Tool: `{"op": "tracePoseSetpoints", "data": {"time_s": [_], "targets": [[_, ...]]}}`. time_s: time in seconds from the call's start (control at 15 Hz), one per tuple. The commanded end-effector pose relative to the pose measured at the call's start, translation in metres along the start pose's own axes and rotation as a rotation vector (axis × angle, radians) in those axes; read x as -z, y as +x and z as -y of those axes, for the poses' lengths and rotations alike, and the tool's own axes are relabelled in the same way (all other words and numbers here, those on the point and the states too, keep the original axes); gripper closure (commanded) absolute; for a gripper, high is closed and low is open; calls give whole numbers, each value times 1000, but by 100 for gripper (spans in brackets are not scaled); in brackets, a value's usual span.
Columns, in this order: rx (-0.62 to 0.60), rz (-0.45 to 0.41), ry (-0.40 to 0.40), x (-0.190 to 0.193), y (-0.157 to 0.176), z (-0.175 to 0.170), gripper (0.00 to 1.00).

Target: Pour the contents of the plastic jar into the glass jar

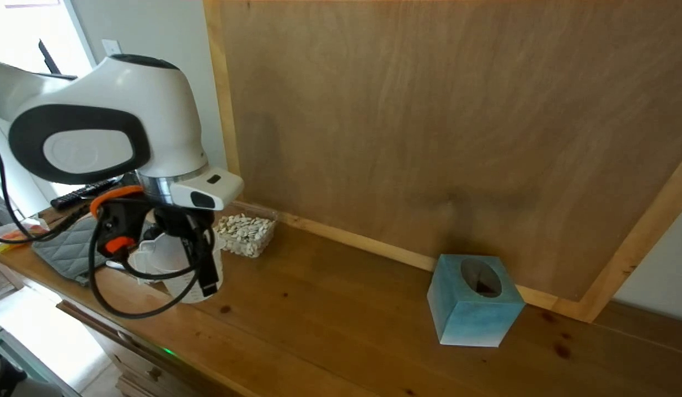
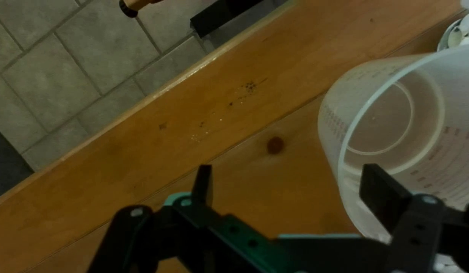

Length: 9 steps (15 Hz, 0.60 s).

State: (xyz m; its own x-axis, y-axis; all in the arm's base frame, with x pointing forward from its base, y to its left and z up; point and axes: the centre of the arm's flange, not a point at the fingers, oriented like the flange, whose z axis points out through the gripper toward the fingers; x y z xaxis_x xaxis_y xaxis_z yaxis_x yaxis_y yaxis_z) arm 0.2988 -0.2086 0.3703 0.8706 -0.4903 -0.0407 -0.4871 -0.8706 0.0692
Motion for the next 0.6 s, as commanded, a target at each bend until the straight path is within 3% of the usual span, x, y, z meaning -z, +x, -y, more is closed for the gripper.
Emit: {"op": "tracePoseSetpoints", "data": {"time_s": [0.0,0.07,0.13,0.2,0.33,0.4,0.53], "targets": [[31,-2,48,-13,1,1,7],[40,-4,50,-15,1,2,28],[46,-1,53,-16,1,4,31],[55,1,54,-15,1,5,2],[62,-2,56,-15,2,7,2],[68,-2,58,-16,2,9,22],[75,-3,61,-15,3,11,27]]}}
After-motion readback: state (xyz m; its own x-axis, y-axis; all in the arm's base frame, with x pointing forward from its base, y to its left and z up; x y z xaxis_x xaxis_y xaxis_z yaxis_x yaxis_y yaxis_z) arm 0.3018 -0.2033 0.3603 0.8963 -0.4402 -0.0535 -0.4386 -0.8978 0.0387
